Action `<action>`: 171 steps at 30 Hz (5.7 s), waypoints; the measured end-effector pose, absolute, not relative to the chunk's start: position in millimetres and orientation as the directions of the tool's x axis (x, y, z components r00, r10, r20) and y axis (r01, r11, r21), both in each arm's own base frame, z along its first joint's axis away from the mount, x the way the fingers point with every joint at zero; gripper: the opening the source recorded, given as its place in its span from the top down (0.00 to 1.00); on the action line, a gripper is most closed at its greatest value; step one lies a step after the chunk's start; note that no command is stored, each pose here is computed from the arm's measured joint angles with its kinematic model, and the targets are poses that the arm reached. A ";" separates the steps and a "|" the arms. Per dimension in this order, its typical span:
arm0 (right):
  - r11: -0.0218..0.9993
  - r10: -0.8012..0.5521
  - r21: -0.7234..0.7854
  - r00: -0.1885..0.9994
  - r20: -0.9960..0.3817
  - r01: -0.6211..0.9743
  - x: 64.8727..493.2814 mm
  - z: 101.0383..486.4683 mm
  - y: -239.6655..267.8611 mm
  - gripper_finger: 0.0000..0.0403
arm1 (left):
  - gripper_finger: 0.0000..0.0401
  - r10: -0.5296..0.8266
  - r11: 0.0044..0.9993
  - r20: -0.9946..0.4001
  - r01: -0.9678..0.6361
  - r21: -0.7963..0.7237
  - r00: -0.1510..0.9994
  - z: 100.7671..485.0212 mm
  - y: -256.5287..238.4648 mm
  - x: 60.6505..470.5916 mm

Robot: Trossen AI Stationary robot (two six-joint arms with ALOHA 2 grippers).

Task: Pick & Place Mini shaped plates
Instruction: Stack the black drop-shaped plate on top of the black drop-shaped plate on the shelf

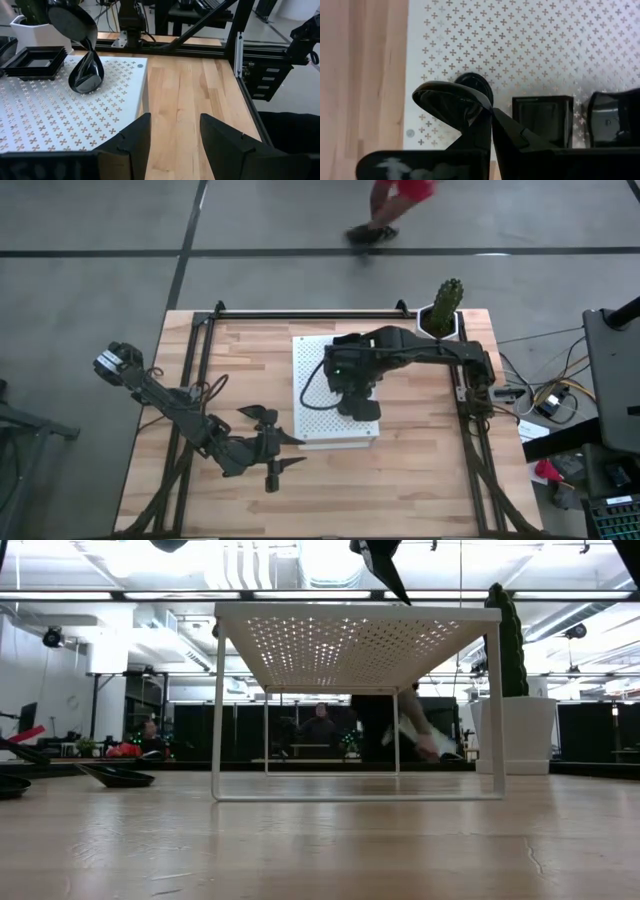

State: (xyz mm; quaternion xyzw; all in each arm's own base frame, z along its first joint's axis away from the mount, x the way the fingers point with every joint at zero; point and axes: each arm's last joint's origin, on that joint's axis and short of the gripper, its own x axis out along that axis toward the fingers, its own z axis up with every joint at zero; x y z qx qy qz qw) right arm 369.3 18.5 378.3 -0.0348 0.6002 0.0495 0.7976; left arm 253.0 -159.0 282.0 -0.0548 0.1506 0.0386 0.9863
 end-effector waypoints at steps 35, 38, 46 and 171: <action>0.905 -0.214 -0.277 0.216 -0.953 -0.323 357.7 364.6 29.4 0.98 | 0.57 0.060 0.995 -0.290 -0.079 -0.054 0.955 282.9 -159.3 253.7; 0.858 -0.305 -0.356 0.190 -0.933 -0.371 361.9 353.0 38.2 0.98 | 0.57 0.060 0.996 -0.290 -0.077 -0.048 0.955 282.8 -159.2 253.6; 0.756 -0.407 -0.442 0.184 -0.895 -0.482 359.9 338.2 69.2 0.98 | 0.57 0.062 0.996 -0.298 -0.077 -0.040 0.953 281.8 -159.0 253.4; 0.946 -0.107 -0.293 0.719 -0.687 -0.139 261.3 230.9 240.7 0.98 | 0.57 0.140 0.956 -0.926 -0.290 0.035 0.351 207.8 -135.3 170.8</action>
